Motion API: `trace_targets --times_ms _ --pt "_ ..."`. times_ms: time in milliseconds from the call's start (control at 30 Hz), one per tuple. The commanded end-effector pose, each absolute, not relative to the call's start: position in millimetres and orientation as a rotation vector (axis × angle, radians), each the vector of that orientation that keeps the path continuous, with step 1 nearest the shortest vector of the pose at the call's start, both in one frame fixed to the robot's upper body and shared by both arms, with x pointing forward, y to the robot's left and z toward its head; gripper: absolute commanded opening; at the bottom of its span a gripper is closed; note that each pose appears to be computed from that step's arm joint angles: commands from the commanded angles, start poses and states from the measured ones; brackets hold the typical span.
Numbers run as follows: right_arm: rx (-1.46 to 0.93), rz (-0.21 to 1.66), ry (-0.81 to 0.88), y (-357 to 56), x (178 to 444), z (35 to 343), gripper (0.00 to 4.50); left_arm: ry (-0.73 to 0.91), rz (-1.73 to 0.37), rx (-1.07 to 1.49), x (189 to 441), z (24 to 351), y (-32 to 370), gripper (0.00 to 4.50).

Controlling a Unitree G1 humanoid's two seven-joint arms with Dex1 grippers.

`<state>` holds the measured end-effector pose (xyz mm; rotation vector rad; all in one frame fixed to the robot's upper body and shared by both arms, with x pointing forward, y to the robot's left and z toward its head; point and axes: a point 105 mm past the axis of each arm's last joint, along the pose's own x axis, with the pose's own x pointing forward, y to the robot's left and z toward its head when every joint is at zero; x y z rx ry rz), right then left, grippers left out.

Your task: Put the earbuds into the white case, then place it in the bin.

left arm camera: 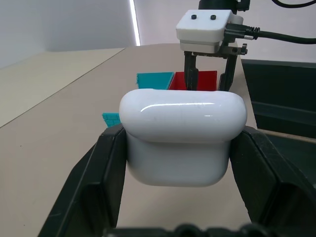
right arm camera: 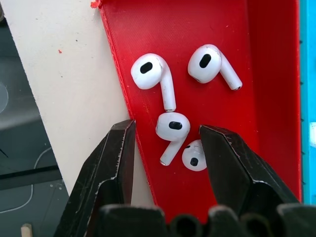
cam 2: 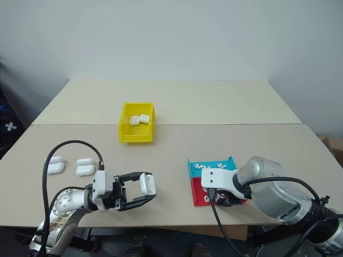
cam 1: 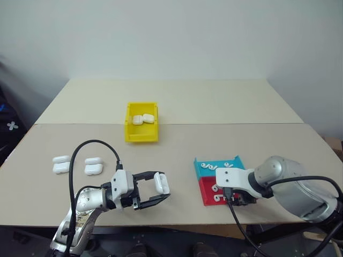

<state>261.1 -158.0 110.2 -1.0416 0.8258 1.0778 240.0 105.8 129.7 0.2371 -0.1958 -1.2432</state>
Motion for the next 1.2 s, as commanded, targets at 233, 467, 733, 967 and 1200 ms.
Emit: trace_targets --times_ms 233,467,733,967,1200 --pt "-1.059 1.052 0.807 -159.0 265.1 118.4 2.41 -0.235 -1.248 0.256 238.8 134.9 103.2 2.80" --pt "-1.075 1.053 0.807 -159.8 264.7 116.7 2.05 -0.231 -1.246 0.256 238.9 133.9 103.5 2.80" --pt "-1.072 1.054 0.801 -158.0 265.0 117.2 2.05 -0.232 -1.244 0.258 238.9 133.8 103.4 2.80" --pt "-1.059 1.061 0.802 -155.6 264.7 117.3 2.05 -0.232 -1.242 0.259 239.3 133.5 103.1 2.80" --pt "-1.075 1.068 0.796 -155.0 264.1 116.5 1.29 -0.230 -1.240 0.258 239.3 133.3 103.3 2.80"
